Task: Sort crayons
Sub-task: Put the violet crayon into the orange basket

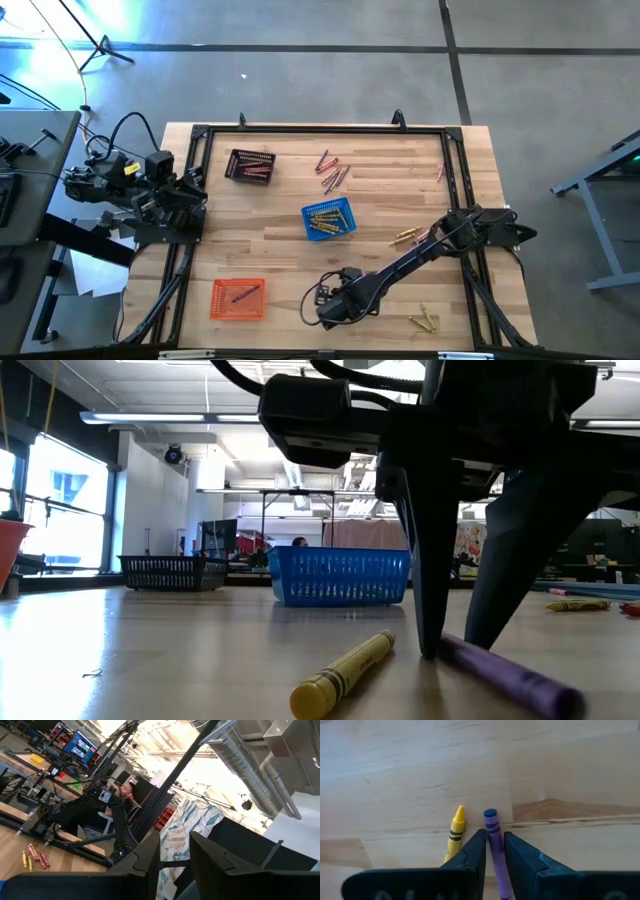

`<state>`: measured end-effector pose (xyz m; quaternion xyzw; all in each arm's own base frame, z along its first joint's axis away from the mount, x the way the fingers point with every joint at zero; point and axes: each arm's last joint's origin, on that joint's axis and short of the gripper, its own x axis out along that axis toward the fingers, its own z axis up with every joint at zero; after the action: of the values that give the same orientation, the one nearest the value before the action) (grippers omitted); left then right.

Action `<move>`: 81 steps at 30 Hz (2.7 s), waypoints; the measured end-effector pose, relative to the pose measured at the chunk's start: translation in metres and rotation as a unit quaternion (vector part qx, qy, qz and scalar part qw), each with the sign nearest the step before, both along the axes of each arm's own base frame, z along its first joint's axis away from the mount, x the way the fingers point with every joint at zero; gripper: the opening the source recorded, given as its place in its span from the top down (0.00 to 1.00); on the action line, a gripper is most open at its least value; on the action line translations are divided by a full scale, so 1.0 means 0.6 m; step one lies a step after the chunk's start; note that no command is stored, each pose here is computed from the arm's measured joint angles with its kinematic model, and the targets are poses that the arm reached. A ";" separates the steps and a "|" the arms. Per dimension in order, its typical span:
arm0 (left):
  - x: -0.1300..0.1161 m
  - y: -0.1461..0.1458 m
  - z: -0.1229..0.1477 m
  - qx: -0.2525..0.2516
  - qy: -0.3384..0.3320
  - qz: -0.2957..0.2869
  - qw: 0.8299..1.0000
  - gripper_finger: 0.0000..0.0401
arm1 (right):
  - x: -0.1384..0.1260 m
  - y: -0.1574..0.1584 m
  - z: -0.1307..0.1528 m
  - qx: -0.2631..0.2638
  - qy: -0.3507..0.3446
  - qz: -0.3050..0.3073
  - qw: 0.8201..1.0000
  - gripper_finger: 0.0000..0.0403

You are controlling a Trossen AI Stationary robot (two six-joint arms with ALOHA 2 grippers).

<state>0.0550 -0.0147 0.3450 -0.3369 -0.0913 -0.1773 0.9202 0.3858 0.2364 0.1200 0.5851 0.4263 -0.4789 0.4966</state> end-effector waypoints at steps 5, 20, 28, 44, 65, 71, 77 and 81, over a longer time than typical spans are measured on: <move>0.000 0.000 0.000 0.000 0.000 0.004 1.000 0.78 | 0.001 -0.002 0.007 -0.020 0.010 0.005 1.000 0.91; 0.000 0.001 0.001 -0.006 0.000 0.010 1.000 0.78 | 0.011 0.000 0.035 -0.031 0.010 0.015 0.999 0.98; 0.000 0.001 0.001 -0.007 -0.002 0.009 1.000 0.78 | 0.028 -0.003 0.099 -0.107 -0.041 0.001 0.993 0.97; -0.002 -0.004 0.001 0.008 -0.006 -0.041 0.999 0.78 | 0.173 -0.042 0.187 -0.423 -0.304 0.324 0.790 0.97; -0.002 -0.005 0.000 0.014 -0.005 -0.058 0.998 0.78 | 0.262 -0.082 0.077 -0.315 -0.450 0.471 0.690 0.97; -0.002 -0.005 0.000 0.014 -0.003 -0.058 0.998 0.78 | 0.265 -0.091 0.078 -0.313 -0.449 0.427 0.720 0.97; -0.002 -0.005 0.000 0.014 -0.003 -0.058 0.998 0.78 | 0.265 -0.097 0.074 -0.264 -0.456 0.418 0.740 0.90; -0.002 -0.005 0.000 0.014 -0.003 -0.058 0.998 0.78 | 0.266 -0.097 0.075 -0.254 -0.463 0.425 0.735 0.83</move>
<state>0.0538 -0.0180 0.3448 -0.3279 -0.0717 -0.2327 0.9128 0.5453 0.1785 0.1651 0.3449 0.2107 0.0218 0.9144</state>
